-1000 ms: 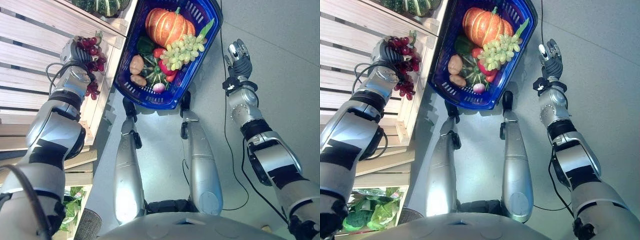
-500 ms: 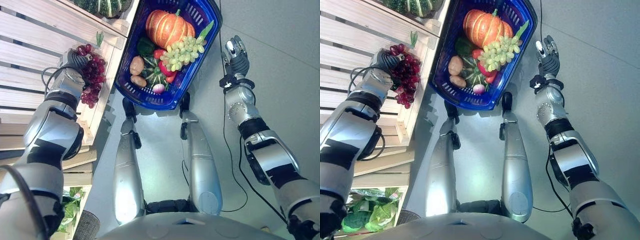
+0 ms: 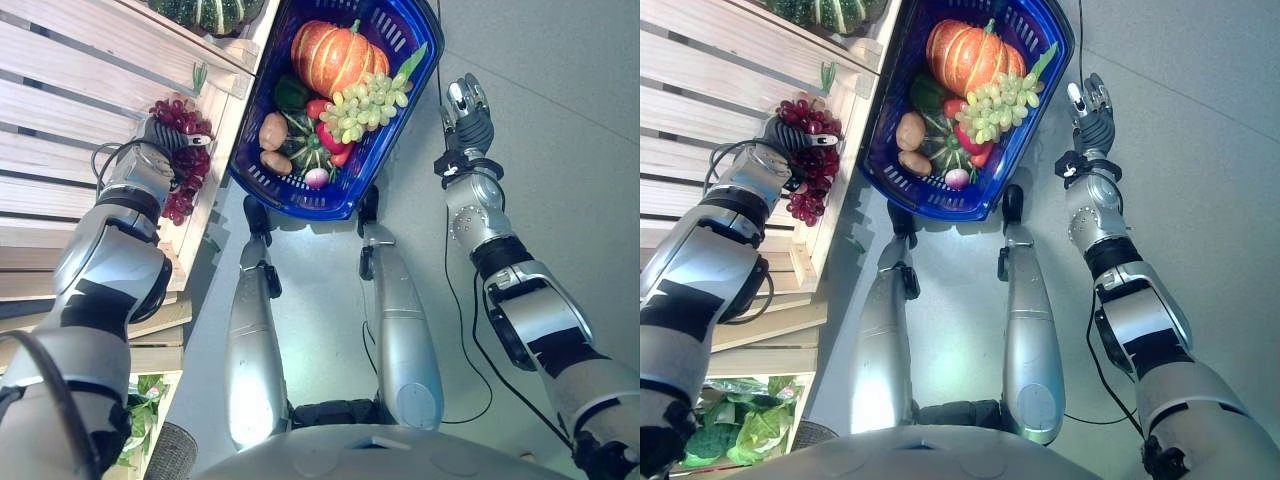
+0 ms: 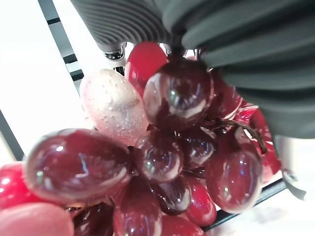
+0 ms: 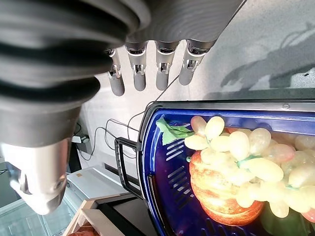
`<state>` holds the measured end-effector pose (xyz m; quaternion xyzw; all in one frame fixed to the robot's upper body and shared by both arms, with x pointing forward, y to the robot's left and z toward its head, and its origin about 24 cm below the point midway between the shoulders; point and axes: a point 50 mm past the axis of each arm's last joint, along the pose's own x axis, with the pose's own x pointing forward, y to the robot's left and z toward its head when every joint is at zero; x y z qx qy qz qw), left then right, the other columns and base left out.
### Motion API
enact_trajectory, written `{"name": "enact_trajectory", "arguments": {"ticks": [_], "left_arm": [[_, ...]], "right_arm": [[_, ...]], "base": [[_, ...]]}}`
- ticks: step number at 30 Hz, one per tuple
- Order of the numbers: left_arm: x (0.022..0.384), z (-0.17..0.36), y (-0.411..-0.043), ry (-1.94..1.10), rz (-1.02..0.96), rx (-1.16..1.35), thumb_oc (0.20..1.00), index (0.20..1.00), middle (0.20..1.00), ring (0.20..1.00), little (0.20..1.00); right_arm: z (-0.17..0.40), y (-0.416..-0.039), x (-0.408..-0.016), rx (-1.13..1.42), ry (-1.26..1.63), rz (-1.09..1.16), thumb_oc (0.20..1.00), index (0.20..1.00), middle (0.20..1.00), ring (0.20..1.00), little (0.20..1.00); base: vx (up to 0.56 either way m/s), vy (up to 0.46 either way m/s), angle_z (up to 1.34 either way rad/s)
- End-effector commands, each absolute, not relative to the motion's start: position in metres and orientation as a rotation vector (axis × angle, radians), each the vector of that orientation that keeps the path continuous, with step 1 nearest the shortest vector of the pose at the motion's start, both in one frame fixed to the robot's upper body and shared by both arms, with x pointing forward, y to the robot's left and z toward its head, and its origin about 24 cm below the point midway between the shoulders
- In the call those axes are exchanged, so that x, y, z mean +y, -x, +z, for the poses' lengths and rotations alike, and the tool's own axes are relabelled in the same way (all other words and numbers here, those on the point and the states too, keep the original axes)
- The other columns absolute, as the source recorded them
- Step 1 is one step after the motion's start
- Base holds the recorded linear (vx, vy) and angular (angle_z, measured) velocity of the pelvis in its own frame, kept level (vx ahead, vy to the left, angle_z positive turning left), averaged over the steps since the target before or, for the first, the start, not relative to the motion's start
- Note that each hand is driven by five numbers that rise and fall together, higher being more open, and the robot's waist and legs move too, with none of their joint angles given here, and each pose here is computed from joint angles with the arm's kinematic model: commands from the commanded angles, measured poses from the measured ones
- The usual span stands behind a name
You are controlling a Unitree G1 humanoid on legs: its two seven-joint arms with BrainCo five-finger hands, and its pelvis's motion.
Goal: Pick up fruits and vegetables into the basket
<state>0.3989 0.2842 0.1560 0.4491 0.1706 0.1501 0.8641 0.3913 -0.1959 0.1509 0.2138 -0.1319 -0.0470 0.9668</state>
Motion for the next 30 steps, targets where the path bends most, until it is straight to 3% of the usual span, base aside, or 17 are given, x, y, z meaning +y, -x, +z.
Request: {"name": "enact_trajectory", "arguments": {"ticks": [1,3,5,6,21,30], "left_arm": [[0.275,0.088,-0.38,-0.904,0.147,0.598,1.0,1.0,1.0,1.0,1.0],[0.274,0.086,-0.38,-0.909,0.132,0.614,1.0,1.0,1.0,1.0,1.0],[0.272,0.085,-0.38,-0.926,0.11,0.622,0.285,0.285,0.285,0.285,0.285],[0.271,0.086,-0.381,-0.922,0.098,0.617,0.2,0.2,0.2,0.2,0.2],[0.274,0.091,-0.382,-0.715,0.18,0.511,0.2,0.2,0.2,0.2,0.2],[0.281,0.103,-0.381,-0.306,0.316,0.206,0.2,0.2,0.2,0.2,0.2]], "right_arm": [[0.155,-0.386,-0.192,-0.338,-0.474,-0.082,1.0,1.0,1.0,1.0,1.0],[0.156,-0.386,-0.191,-0.338,-0.476,-0.081,1.0,1.0,1.0,1.0,1.0],[0.156,-0.386,-0.19,-0.339,-0.475,-0.079,1.0,1.0,1.0,1.0,1.0],[0.157,-0.386,-0.19,-0.338,-0.476,-0.08,1.0,1.0,1.0,1.0,1.0],[0.154,-0.383,-0.192,-0.336,-0.487,-0.084,1.0,1.0,1.0,1.0,1.0],[0.144,-0.375,-0.193,-0.345,-0.522,-0.094,1.0,1.0,1.0,1.0,1.0]], "base": [[0.0,0.0,0.0],[0.0,0.0,0.0],[0.0,0.0,0.0],[0.0,0.0,0.0],[0.0,0.0,0.0],[0.0,0.0,0.0]]}}
